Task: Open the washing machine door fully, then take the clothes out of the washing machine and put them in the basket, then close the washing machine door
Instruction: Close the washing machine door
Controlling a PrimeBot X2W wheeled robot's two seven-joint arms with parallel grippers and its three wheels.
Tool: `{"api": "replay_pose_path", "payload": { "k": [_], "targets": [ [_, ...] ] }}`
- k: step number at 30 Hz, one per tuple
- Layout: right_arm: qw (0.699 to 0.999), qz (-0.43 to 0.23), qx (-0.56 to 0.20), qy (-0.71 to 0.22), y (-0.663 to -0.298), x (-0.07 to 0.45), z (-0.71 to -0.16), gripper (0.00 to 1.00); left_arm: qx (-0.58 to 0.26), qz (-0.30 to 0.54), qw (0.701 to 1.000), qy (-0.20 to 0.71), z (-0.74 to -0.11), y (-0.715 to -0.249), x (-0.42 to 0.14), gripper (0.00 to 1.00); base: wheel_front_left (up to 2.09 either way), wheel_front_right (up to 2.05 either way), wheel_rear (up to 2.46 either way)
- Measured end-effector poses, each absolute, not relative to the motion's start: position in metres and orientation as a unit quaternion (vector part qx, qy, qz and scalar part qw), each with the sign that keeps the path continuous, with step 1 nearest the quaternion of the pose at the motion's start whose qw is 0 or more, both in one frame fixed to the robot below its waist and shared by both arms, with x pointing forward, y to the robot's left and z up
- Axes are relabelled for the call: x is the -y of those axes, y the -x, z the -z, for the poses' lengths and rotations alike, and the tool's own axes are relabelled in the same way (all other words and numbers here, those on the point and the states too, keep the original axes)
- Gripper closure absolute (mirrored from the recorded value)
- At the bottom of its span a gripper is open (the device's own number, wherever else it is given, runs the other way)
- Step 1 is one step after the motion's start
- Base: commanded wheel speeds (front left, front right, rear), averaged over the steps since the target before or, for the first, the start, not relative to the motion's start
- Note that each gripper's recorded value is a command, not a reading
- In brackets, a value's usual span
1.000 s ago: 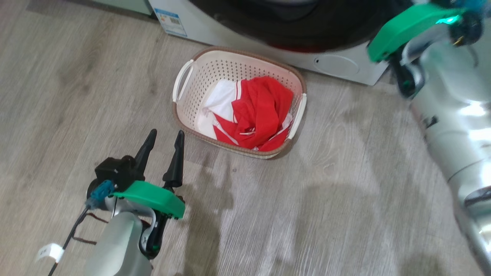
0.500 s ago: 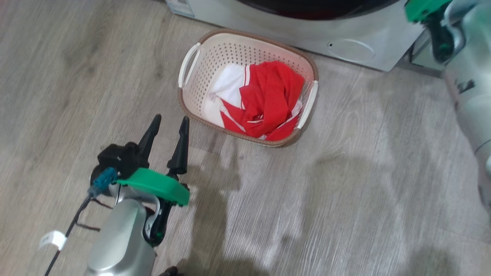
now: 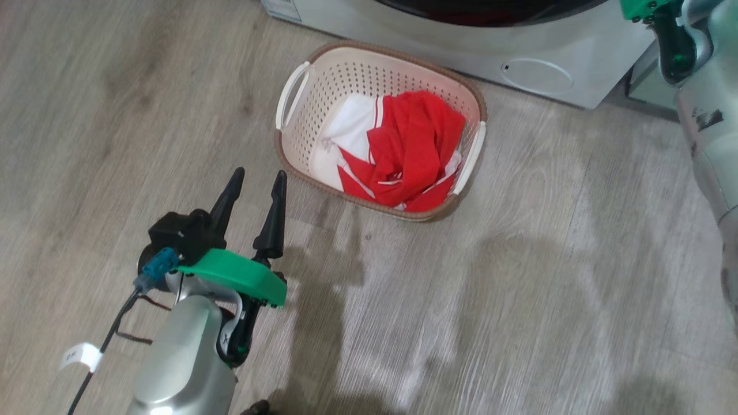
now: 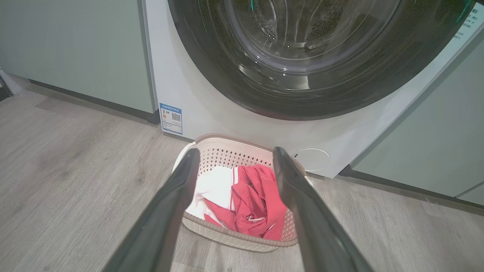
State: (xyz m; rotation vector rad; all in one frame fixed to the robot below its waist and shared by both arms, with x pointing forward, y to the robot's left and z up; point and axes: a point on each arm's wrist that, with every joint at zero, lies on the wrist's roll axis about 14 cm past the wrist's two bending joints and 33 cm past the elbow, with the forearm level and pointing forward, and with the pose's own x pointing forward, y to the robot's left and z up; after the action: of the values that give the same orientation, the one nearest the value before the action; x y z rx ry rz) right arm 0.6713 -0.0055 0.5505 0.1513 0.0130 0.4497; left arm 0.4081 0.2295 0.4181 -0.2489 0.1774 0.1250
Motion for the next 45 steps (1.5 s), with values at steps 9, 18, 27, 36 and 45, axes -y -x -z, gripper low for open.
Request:
{"api": "replay_pose_path", "payload": {
  "k": [9,18,27,36,45],
  "targets": [
    [0.972,-0.222,0.036,-0.074,-0.649,0.011,-0.590,1.00,-0.069,-0.063,0.987,0.129,-0.434,-0.396,-0.230,0.00,0.00,0.00,0.00],
    [0.972,-0.208,0.072,-0.079,-0.599,0.036,-0.614,0.00,-0.046,-0.077,0.989,0.114,-0.453,-0.372,-0.251,0.00,0.00,0.00,0.00],
    [0.984,-0.149,0.054,-0.076,-0.526,0.093,-0.578,0.00,-0.016,-0.084,0.993,0.087,-0.474,-0.360,-0.271,0.00,0.00,0.00,0.00],
    [0.994,-0.052,0.058,-0.073,-0.465,0.171,-0.550,0.00,0.002,-0.038,0.996,0.078,-0.489,-0.382,-0.243,0.00,0.00,0.00,0.00],
    [0.996,-0.031,0.053,-0.060,-0.412,0.184,-0.527,0.00,-0.002,-0.034,0.995,0.090,-0.487,-0.393,-0.239,0.00,0.00,0.00,0.00]
  ]
}}
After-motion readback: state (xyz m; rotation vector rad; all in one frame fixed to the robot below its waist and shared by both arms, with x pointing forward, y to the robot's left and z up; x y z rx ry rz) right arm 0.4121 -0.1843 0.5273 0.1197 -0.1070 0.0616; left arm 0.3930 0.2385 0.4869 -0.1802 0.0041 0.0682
